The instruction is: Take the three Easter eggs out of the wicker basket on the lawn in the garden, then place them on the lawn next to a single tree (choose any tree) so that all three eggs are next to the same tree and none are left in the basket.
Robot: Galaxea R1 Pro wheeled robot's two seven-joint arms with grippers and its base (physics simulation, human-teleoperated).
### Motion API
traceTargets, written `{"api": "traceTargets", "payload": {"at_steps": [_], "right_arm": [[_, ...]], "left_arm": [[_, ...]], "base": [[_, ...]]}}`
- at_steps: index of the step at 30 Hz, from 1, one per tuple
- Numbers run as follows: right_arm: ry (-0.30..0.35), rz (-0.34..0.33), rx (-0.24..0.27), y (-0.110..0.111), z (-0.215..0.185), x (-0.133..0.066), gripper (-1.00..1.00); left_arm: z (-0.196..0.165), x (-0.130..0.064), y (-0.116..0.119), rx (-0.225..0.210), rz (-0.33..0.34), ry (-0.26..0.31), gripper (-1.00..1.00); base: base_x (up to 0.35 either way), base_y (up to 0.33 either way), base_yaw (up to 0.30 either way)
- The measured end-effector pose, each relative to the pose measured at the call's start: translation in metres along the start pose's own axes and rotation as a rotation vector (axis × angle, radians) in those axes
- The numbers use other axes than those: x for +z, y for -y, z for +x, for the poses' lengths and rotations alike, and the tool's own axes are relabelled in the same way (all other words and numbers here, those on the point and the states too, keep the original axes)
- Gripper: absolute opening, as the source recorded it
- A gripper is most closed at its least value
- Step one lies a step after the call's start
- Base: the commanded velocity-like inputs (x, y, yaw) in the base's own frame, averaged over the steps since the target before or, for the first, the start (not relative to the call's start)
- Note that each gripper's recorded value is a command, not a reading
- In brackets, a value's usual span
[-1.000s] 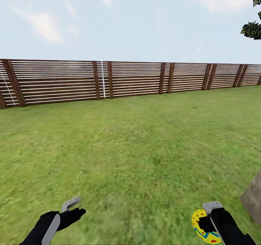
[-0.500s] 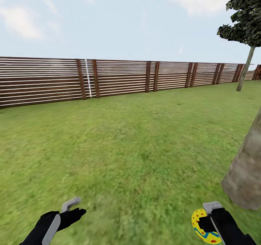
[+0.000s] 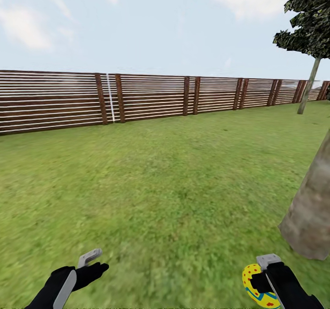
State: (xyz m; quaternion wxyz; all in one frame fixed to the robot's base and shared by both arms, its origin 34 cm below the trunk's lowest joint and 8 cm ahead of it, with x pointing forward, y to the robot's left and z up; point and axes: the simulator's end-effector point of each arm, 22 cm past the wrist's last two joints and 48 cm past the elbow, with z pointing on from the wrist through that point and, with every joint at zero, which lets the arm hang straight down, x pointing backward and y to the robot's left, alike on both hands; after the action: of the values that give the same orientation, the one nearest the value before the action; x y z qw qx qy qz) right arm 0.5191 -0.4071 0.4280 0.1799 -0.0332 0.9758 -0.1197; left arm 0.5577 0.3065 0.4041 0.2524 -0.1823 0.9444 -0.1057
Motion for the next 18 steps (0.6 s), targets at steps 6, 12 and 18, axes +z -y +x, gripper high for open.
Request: {"api": "traceTargets", "payload": {"at_steps": [6,12,18], "right_arm": [[0.0,0.0,0.0,-0.003,0.007,0.011,-1.0],[-0.001,-0.001,0.0,-0.007,0.015,0.022,-1.0],[0.0,-0.002,0.001,-0.01,0.023,0.033,-1.0]], "left_arm": [[0.008,0.01,-0.005,0.0,0.0,0.0,1.0],[0.017,0.019,-0.009,0.0,-0.001,-0.001,1.0],[0.026,0.029,-0.014,-0.003,0.002,-0.002,1.0]], "base": [[0.0,0.0,0.0],[0.028,-0.031,0.0],[0.014,-0.091,0.0]]}}
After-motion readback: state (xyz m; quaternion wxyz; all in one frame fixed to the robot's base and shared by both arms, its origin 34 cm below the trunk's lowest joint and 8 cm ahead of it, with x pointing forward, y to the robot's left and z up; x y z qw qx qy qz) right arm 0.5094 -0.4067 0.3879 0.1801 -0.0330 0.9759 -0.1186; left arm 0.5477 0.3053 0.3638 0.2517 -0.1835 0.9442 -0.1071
